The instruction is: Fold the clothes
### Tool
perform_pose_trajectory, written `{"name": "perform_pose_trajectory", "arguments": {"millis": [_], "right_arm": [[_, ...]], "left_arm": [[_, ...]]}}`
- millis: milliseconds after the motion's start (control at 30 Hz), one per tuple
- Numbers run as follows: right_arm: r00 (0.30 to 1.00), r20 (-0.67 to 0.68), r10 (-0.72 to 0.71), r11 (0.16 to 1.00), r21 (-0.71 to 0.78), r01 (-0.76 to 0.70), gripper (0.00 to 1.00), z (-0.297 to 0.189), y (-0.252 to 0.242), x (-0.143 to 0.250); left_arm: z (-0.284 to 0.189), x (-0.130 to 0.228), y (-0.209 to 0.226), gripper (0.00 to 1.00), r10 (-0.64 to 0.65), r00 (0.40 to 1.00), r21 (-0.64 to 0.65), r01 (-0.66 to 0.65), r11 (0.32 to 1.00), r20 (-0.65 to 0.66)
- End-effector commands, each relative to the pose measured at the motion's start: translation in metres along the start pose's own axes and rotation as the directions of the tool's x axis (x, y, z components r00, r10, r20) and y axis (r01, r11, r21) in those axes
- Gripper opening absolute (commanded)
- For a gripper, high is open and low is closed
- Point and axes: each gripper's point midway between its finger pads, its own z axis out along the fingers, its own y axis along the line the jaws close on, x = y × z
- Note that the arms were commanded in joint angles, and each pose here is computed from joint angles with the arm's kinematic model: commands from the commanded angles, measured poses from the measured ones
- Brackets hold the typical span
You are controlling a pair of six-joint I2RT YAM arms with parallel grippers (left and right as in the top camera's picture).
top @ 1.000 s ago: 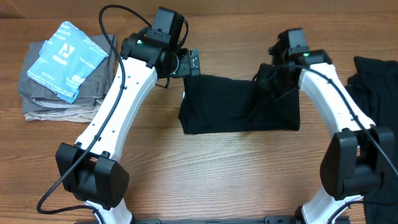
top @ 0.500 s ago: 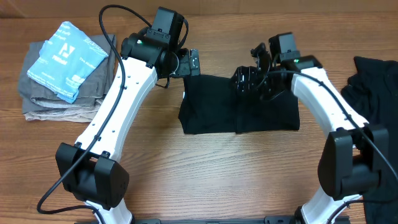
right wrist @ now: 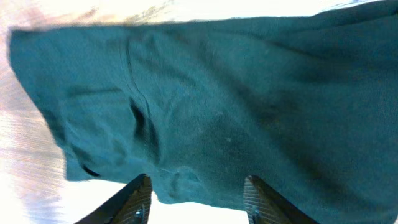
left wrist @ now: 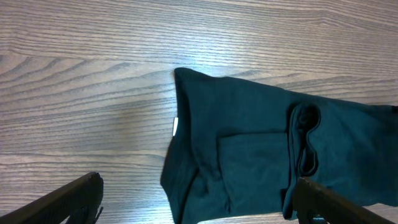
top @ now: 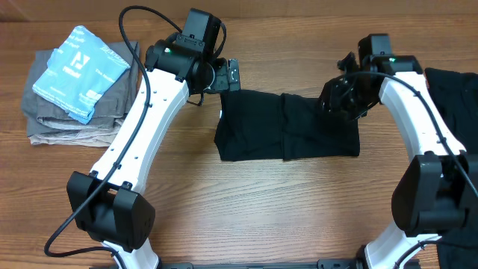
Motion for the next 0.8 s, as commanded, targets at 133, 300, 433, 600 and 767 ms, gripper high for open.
{"name": "perform_pose_trajectory", "arguments": {"millis": [133,300,433,600,767], "right_arm": [[0.938,-0.059,-0.342,0.937,0.049,0.345,0.61,0.011,0.016,0.018],[0.883,-0.095,-0.46,0.871,0.143,0.47,0.64,0.026,0.016,0.022],[0.83,-0.14,-0.54,0.813,0.167,0.557,0.64,0.047,0.017,0.037],[0.786,-0.156,-0.599,0.756,0.215,0.619,0.64,0.06,0.022,0.042],[0.779,-0.158,-0.606,0.739,0.251,0.626,0.59,0.06,0.021,0.039]], "left_arm": [[0.001,0.0,-0.002,1.0,0.003,1.0,-0.003,-0.003,1.0,0.001],[0.001,0.0,-0.002,1.0,0.003,1.0,-0.003,-0.003,1.0,0.001],[0.001,0.0,-0.002,1.0,0.003,1.0,-0.003,-0.003,1.0,0.001],[0.001,0.0,-0.002,1.0,0.003,1.0,-0.003,-0.003,1.0,0.001],[0.001,0.0,-0.002,1.0,0.003,1.0,-0.003,-0.003,1.0,0.001]]}}
